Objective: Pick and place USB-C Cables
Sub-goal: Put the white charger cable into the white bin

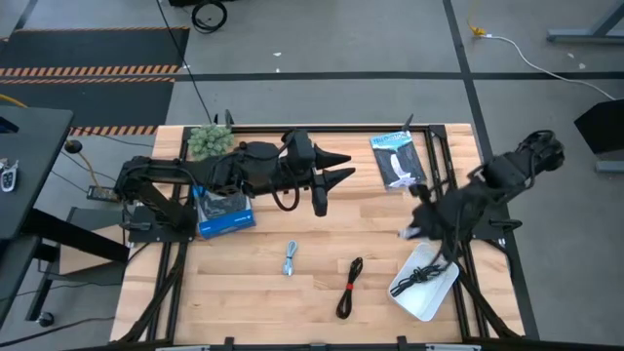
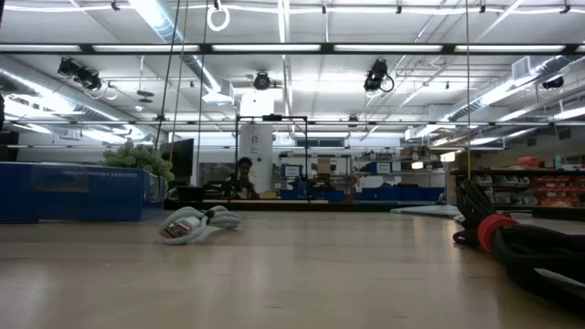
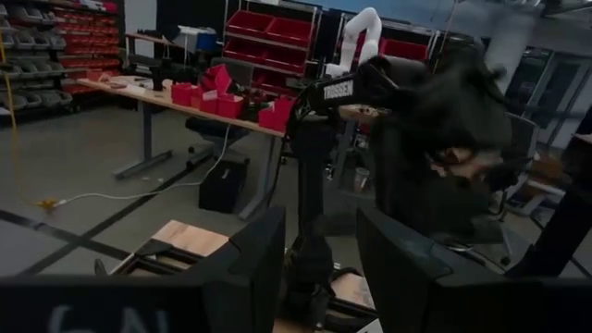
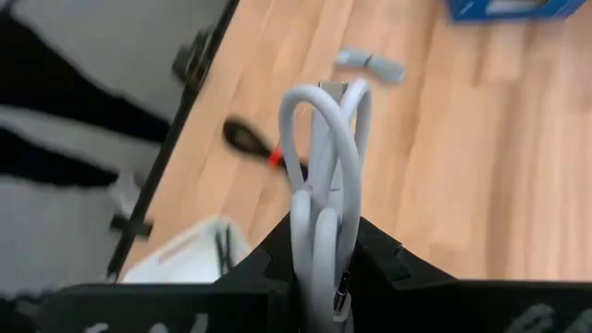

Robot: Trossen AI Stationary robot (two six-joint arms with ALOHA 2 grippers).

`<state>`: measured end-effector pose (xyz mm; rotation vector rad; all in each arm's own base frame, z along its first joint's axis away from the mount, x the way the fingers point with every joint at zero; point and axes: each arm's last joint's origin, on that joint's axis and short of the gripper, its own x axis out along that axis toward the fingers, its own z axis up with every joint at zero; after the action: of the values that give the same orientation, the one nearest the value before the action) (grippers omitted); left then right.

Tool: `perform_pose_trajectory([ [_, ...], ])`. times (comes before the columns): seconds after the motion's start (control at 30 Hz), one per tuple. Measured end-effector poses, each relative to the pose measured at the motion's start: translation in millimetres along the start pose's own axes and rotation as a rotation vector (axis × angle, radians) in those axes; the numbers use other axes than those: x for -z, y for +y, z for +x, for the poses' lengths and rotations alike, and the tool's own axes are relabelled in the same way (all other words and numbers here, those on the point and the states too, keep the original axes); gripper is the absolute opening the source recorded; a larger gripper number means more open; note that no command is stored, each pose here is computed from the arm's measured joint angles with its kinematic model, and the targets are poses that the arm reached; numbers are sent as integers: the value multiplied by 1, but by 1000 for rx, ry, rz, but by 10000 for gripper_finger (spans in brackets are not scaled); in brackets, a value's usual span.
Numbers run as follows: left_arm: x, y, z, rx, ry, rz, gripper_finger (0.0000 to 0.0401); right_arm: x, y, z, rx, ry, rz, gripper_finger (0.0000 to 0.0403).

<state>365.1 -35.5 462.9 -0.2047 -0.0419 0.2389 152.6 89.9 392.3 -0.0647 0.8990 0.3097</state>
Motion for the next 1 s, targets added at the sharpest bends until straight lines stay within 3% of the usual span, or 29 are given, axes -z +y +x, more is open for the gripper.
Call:
perform_pose_trajectory([
  [0.2,0,0,0,1,1,1,142,28,22,38,-70,145,-29,60],
  [0.4,1,0,0,-2,9,4,142,51,48,79,-209,114,-51,60],
  [0.6,1,0,0,-2,12,2,142,85,64,106,-264,175,-305,60],
  [1.0,4,1,0,-7,36,-17,142,114,86,142,-332,326,-518,60],
])
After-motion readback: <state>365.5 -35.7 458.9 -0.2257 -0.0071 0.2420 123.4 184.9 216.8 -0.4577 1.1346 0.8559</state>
